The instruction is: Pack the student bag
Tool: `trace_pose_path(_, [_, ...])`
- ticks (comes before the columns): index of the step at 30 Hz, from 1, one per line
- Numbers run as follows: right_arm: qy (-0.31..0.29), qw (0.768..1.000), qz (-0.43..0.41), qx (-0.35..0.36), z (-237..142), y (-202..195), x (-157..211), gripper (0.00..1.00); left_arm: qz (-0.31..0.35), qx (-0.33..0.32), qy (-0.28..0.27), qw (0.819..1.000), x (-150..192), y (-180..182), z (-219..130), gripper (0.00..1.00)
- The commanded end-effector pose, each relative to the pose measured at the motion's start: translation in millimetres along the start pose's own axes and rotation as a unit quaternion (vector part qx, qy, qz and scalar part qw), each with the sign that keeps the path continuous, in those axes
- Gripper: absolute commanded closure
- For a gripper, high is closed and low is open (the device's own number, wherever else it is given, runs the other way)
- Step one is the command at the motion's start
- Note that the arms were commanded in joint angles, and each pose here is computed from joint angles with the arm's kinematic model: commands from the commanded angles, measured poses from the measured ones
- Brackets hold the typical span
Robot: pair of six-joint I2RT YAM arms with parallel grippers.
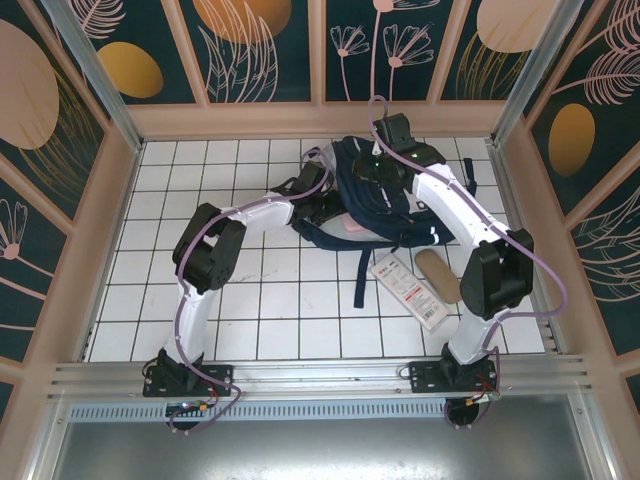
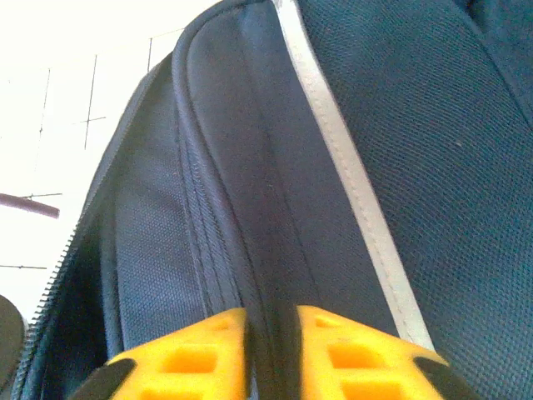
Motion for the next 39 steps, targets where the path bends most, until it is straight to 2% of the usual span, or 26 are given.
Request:
trace_pose_path(1, [-0.019, 0.999, 0.009, 0.033, -15, -16, -5, 0.7, 0.01, -0.017, -0.006, 1.0, 0, 0, -26, 0.27])
trace_pose_path(4, [-0.021, 0.999, 0.013, 0.044, -21, -22, -1, 0.68, 0.021, -0.033, -0.018, 0.999, 1, -1, -49, 0.25])
trace_pose_path(8, [-0.036, 0.997, 0.024, 0.066, -36, -35, 7, 0.52, 0.02, -0.055, -0.029, 0.998, 7, 11, -75, 0.24])
trace_pose_path(11, [-0.044, 0.995, 0.032, 0.084, -48, -50, 18, 0.46, 0.013, -0.072, -0.036, 0.997, 11, 25, -93, 0.24])
trace_pose_path(15, [-0.02, 0.992, 0.049, 0.112, -51, -78, 50, 0.47, 0.023, -0.094, -0.058, 0.994, 12, 32, -121, 0.2])
trace_pose_path(19, [0.013, 0.989, 0.074, 0.128, -49, -103, 93, 0.51, 0.056, -0.088, -0.077, 0.992, 8, 22, -143, 0.15])
trace_pose_path(23, [0.036, 0.984, 0.108, 0.136, -47, -125, 133, 0.51, 0.078, -0.091, -0.079, 0.99, 1, 23, -140, 0.16])
trace_pose_path(25, [0.045, 0.982, 0.121, 0.139, -47, -132, 151, 0.52, 0.079, -0.102, -0.062, 0.99, 0, 33, -124, 0.16])
trace_pose_path(30, [0.06, 0.984, 0.12, 0.116, -39, -125, 180, 0.53, 0.087, -0.133, -0.047, 0.986, -3, 51, -117, 0.16])
trace_pose_path(33, [0.064, 0.989, 0.106, 0.085, -24, -110, 182, 0.57, 0.109, -0.193, -0.022, 0.975, 3, 69, -121, 0.15])
trace_pose_path(39, [0.089, 0.994, 0.054, 0.034, 10, -68, 177, 0.57, 0.147, -0.342, 0.002, 0.928, 12, 111, -145, 0.13])
Point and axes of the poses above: each hand's point on the last joint's axis, 136 mm out from that joint toward the fingers, its own z axis out along the fingers, its own y axis along the line the jaws close on, x = y × z, the point moved 4 cm from there along -z, back along the fingers, and after that the axes turned 7 degrees about z, right-handed, at the moved point
